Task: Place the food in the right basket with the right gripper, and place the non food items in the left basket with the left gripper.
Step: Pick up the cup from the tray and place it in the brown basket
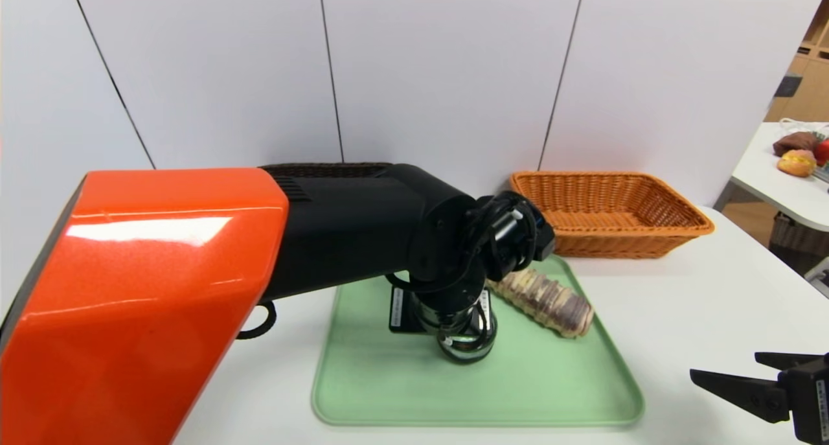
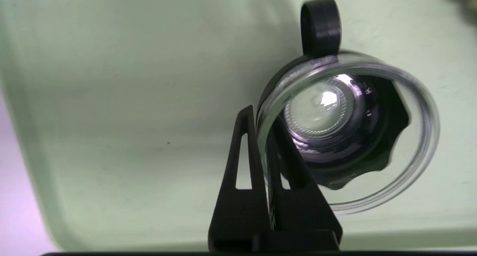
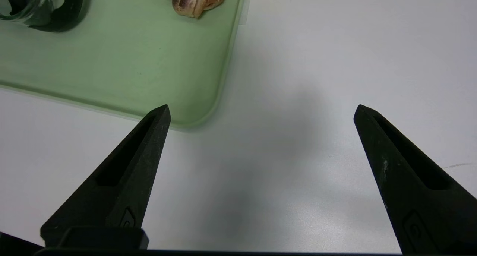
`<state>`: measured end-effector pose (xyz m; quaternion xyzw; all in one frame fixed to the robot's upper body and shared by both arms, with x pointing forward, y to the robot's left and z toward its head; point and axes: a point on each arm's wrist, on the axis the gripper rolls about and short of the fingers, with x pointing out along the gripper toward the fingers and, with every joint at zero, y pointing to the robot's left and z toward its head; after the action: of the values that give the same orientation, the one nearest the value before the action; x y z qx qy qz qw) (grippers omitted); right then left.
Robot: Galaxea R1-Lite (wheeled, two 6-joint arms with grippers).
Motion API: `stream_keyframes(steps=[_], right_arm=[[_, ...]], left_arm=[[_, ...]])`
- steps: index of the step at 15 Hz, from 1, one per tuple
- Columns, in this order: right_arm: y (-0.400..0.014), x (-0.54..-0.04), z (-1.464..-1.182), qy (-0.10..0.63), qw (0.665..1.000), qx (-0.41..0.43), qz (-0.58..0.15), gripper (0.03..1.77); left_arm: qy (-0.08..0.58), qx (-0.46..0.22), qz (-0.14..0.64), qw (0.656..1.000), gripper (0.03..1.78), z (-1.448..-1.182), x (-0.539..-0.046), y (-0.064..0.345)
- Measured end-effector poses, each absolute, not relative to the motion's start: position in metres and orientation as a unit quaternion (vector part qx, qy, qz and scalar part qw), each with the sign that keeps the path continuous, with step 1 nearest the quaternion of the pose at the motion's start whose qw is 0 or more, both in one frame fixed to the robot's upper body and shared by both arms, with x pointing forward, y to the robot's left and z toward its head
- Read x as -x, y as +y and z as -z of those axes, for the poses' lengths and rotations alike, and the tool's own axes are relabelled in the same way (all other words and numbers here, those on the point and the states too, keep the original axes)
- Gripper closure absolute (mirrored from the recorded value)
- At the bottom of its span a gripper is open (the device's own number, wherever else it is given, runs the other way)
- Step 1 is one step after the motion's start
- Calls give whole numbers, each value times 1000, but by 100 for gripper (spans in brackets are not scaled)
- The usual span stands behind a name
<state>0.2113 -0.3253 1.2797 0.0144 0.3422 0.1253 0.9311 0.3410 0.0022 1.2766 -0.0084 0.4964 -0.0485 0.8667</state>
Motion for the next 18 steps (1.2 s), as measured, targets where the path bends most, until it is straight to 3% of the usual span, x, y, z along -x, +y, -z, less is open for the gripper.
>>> stream_keyframes(steps=[5, 9, 14, 18], right_arm=[[-325, -211, -1280, 341, 932, -14, -125, 10], [-326, -210, -1279, 341, 932, -15, -124, 10], [-326, -208, -1280, 337, 933, -15, -124, 10], [-326, -207, -1280, 336, 933, -15, -127, 10]], left_arm=[[493, 11, 52, 868, 173, -1285, -338, 6], [464, 28, 75, 882, 173, -1324, -329, 24], [415, 58, 77, 905, 173, -1376, -335, 72], [381, 71, 35, 921, 173, -1399, -360, 124]])
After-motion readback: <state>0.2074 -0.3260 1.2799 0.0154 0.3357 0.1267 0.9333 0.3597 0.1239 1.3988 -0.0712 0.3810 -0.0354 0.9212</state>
